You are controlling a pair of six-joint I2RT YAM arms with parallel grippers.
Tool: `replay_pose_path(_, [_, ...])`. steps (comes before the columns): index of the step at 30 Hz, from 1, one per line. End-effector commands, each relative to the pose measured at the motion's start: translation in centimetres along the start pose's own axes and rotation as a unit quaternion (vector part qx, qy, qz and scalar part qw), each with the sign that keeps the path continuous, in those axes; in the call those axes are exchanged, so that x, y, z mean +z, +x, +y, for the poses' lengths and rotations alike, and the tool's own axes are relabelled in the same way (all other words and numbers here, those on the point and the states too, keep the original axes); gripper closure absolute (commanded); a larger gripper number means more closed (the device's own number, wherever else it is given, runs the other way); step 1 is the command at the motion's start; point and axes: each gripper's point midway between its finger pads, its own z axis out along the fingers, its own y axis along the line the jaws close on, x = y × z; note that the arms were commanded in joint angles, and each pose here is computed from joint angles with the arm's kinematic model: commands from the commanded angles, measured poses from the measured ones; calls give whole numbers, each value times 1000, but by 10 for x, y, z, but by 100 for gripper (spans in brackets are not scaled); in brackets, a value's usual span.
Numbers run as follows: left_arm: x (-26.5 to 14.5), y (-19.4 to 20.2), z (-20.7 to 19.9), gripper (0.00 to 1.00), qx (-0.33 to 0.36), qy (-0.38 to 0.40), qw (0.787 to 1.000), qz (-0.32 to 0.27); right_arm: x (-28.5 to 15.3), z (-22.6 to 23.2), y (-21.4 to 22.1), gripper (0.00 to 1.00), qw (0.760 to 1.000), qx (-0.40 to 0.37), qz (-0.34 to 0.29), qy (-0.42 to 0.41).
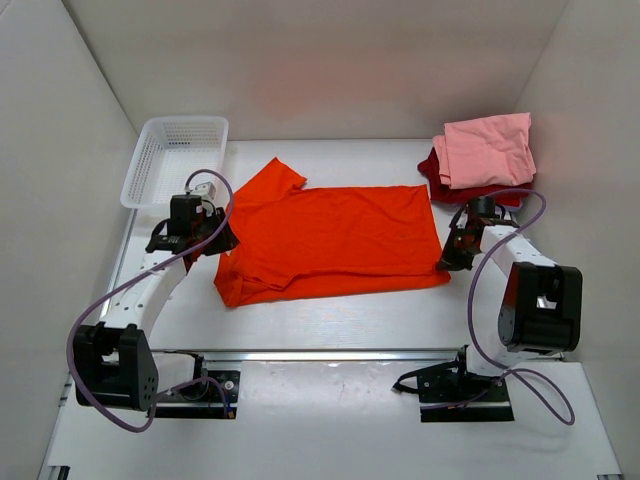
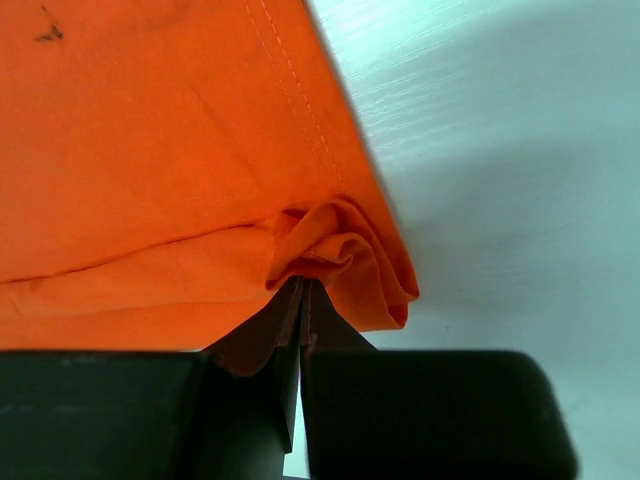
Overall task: Fold and stack the t-shirts
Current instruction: Fold the flattened tshirt in 1/3 of the way
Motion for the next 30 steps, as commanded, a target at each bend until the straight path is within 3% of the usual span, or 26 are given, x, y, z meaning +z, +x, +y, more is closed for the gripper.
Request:
replay_pose_path(1, [-4, 1, 2, 58, 1, 0, 1000, -2, 2, 5, -5, 100, 1000, -9, -7, -3])
replay_pose_path(5, [-1, 5, -5, 58, 0, 12, 1000, 4, 5, 19, -19, 100, 999, -8, -32, -43])
replay_pose_path(7, [2, 8, -5, 57, 1, 14, 1000, 7, 2, 26, -37, 100, 995, -5, -72, -71])
replay_pose_path(13, [10, 23, -10, 58, -1, 20, 999, 30, -7, 8, -73, 100, 988, 25, -138, -62])
replay_pose_path(20, [9, 51, -17, 59, 11, 32, 997, 72, -15, -6, -49, 100, 996, -9, -90, 22])
replay_pose_path(25, [6, 53, -14, 60, 6, 33, 997, 63, -10, -13, -11, 100, 999, -22, -31, 34])
replay_pose_path(30, [6, 54, -17, 60, 6, 37, 997, 68, -2, 0, 2, 99, 999, -41, -9, 21])
